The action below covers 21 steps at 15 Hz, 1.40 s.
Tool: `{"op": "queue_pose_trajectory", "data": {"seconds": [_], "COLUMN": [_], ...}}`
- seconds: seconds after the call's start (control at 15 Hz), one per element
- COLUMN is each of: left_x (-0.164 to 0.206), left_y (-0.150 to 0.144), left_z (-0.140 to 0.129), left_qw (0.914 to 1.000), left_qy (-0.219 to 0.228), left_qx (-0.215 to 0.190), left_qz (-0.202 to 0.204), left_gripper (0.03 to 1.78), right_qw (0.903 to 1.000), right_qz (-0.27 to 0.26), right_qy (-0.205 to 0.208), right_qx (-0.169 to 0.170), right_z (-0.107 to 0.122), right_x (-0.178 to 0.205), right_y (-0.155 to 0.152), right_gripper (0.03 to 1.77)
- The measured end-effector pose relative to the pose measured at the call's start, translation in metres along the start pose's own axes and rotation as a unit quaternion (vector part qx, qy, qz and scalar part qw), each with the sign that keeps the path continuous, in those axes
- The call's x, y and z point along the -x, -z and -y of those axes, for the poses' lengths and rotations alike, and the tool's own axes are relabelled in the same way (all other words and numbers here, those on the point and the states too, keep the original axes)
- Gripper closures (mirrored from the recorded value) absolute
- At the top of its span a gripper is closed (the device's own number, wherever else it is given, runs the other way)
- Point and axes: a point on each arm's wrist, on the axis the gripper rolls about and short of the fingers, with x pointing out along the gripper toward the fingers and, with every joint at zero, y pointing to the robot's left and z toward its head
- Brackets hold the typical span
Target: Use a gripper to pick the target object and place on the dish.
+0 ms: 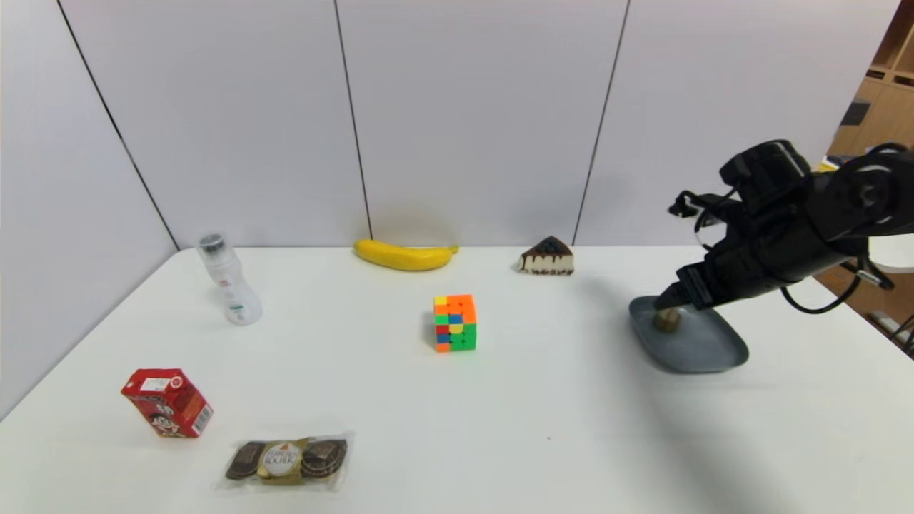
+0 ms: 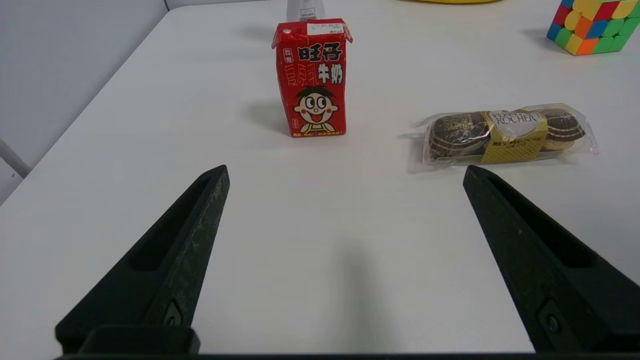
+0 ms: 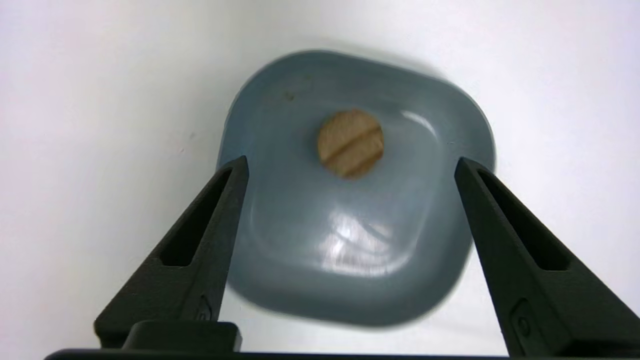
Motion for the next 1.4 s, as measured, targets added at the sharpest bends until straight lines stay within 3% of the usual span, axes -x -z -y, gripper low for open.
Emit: {"op": "queue_pose_trajectory", "data": {"seconds": [0.33,0.67,1.0,1.4], "left_x": [0.000,0.000,0.000,0.000], "left_y": [0.000,0.000,0.000,0.000], "left_z": [0.000,0.000,0.000,0.000], "left_qw": [1.0000,1.0000,1.0000,1.0000], "left_qy": [0.000,0.000,0.000,0.000], "left_qx": [0.000,0.000,0.000,0.000], "left_qz": [0.000,0.000,0.000,0.000], "left_gripper": [0.12,0.12,0.12,0.12], "right_qw": [0.9976,0.9837,0.9541,0.9182], "right_qz": [0.067,0.174,0.284,0.375], "right_qy": [0.014,0.041,0.089,0.122], "right_qx": [-0.006,-0.017,-0.036,-0.044], "right_z": [-0.006,-0.021,-0.038,-0.052], "right_x": [0.094,0.159,0.167,0.153], "right_y": [0.050,0.151,0.244,0.299], "right_gripper": [0.23,0.16,0.13,0.11]}}
